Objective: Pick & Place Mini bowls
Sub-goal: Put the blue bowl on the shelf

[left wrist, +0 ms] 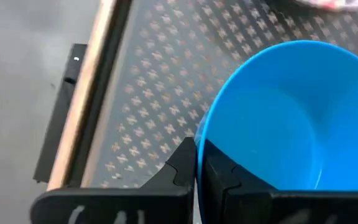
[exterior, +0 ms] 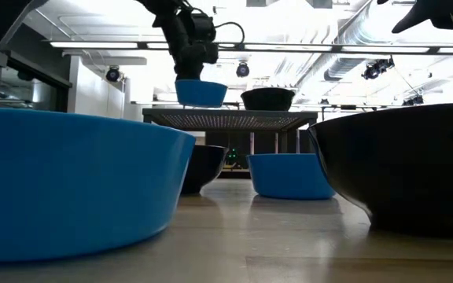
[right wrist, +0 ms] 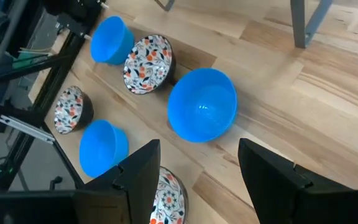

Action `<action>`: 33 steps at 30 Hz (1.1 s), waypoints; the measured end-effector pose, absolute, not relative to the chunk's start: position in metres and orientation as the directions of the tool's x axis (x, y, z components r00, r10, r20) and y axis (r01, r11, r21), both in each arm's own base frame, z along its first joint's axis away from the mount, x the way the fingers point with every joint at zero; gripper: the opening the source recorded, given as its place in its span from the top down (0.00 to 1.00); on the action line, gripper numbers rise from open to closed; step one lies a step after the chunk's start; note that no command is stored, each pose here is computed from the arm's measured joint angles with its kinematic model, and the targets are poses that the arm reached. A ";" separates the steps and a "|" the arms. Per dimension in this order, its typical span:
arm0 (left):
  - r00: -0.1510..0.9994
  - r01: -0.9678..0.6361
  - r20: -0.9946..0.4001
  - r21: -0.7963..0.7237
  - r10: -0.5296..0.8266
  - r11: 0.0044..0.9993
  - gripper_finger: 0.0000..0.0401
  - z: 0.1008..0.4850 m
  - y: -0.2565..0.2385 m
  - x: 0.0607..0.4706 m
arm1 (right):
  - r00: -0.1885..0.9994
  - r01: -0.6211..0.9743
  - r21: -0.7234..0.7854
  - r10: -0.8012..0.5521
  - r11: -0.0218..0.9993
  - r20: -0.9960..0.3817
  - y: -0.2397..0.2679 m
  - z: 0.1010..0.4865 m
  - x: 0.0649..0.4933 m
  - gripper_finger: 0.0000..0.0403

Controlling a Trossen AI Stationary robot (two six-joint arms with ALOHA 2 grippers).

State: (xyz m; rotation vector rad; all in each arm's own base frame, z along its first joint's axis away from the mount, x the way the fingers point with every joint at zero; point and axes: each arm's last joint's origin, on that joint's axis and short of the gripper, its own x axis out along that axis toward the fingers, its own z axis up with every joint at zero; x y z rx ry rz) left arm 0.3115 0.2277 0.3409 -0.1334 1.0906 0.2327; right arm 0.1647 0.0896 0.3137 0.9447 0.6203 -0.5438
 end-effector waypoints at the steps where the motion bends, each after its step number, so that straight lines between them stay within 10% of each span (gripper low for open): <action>1: 0.448 -0.243 -0.886 0.007 0.119 0.970 1.00 0.342 0.229 0.311 | 0.703 0.668 0.569 -0.155 0.478 -0.694 0.090 0.314 0.165 0.49; 33: 0.429 -0.072 -0.900 0.050 0.076 0.996 1.00 0.337 0.227 0.311 | 0.705 0.667 0.570 -0.161 0.480 -0.690 0.090 0.314 0.165 0.49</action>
